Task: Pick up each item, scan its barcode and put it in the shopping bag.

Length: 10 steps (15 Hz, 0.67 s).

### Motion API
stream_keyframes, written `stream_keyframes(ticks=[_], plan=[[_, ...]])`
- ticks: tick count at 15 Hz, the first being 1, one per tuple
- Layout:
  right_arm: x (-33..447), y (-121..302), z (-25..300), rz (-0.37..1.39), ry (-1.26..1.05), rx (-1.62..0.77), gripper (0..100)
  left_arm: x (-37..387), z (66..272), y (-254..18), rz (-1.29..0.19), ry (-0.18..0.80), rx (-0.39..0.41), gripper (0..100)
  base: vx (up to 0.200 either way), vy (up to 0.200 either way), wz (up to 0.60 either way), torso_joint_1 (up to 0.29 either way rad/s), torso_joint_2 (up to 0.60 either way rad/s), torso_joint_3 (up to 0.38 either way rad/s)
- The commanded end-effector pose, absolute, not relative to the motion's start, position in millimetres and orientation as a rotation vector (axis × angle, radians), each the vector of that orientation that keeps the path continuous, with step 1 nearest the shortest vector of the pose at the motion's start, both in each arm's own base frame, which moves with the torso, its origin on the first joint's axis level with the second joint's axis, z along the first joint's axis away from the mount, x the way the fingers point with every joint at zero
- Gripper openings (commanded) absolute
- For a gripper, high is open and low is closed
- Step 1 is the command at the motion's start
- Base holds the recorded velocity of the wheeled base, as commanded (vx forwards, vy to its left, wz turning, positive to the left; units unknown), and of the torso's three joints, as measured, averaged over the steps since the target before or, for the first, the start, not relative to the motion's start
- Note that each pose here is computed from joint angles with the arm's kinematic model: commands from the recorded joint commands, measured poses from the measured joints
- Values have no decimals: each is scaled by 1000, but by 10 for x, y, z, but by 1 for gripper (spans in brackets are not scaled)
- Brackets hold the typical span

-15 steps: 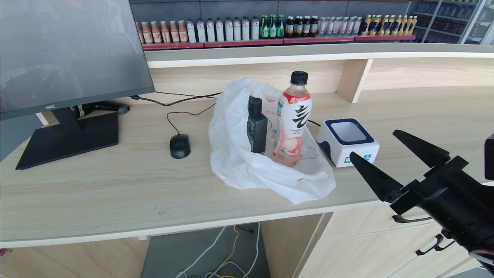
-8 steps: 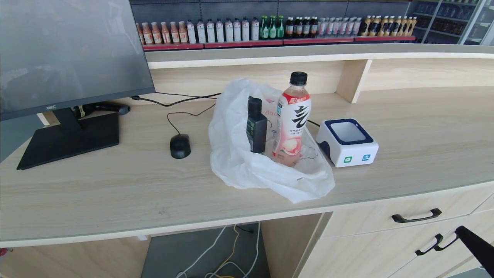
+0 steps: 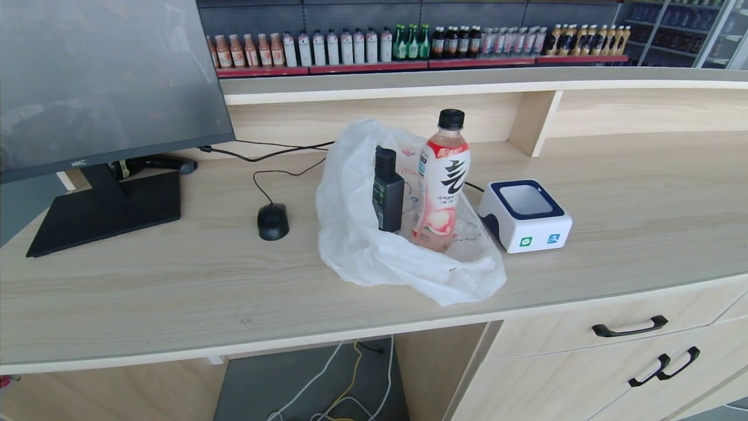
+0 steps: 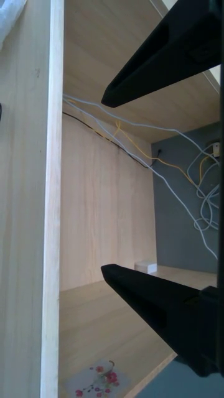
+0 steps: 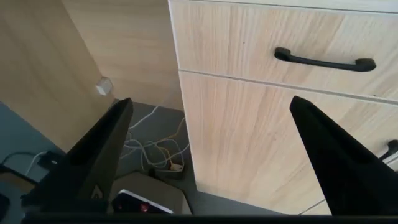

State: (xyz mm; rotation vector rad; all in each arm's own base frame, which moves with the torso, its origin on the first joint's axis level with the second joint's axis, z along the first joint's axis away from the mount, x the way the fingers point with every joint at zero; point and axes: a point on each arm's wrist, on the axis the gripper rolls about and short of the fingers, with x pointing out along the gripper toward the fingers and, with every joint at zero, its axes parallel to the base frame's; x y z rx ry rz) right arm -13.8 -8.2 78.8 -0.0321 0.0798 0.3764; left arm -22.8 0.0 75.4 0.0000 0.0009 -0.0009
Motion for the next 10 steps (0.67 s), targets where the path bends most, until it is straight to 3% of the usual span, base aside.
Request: stream_keyframes(ticks=[1,3,5,10], plan=[[-97,-51,795,289,145,-42,100,-228,755,0,-2,0,0,100,0,0,0,0,0,0],[-61,-22,795,61,206,-28,100,-228,755,0,-2,0,-2,100,0,0,0,0,0,0],[-116,-18,789,-27,140,-14,100,-228,755,0,-2,0,-2,100,0,0,0,0,0,0],[-230,-14,764,-61,-7,39,100,-228,755,0,-2,0,-3,100,0,0,0,0,0,0]])
